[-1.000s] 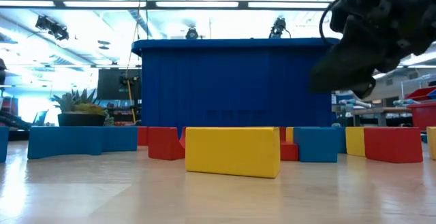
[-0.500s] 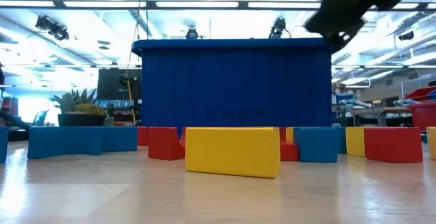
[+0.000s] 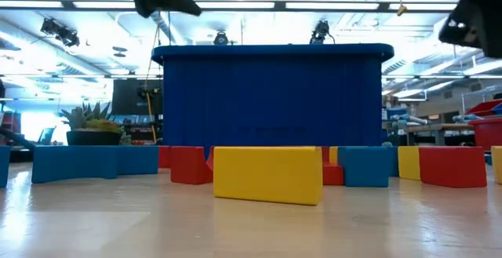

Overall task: Sort blocks
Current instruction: Put the yellow block with the other yellow blocks into the blue bin

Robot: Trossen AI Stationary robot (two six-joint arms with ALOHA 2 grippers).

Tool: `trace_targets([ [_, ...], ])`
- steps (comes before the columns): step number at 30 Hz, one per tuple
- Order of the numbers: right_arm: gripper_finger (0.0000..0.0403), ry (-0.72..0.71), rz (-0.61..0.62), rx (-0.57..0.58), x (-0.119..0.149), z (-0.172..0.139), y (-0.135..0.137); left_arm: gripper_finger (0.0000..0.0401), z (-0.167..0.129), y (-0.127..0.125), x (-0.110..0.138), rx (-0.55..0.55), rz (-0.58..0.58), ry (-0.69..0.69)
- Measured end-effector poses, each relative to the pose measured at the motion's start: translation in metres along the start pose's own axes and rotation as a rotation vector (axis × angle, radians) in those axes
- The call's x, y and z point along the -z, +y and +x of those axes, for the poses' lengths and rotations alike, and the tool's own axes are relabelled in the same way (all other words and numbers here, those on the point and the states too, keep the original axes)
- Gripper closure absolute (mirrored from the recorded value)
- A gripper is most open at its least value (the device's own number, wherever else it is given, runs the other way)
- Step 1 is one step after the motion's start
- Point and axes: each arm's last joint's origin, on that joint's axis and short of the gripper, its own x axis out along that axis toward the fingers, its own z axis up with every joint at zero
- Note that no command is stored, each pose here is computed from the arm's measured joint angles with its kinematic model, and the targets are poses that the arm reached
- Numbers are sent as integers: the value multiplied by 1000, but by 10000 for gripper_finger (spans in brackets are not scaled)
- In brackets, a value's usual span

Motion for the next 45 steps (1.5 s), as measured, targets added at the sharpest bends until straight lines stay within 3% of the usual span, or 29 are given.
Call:
trace_targets([
  [4,230,60,105,136,10,3,-11,167,7,1,10,10,-17,-23],
  [8,188,41,152,200,20,8,-17,167,10,2,17,15,-23,-31],
  [15,146,10,154,181,27,18,-23,167,21,0,36,94,-16,20],
  [28,176,-55,107,161,42,37,-36,167,51,-11,75,132,12,54],
  [38,190,-128,107,143,51,42,-35,167,57,-15,75,154,-3,32],
  [45,190,-95,115,140,54,58,-33,167,57,-15,75,154,-3,32],
])
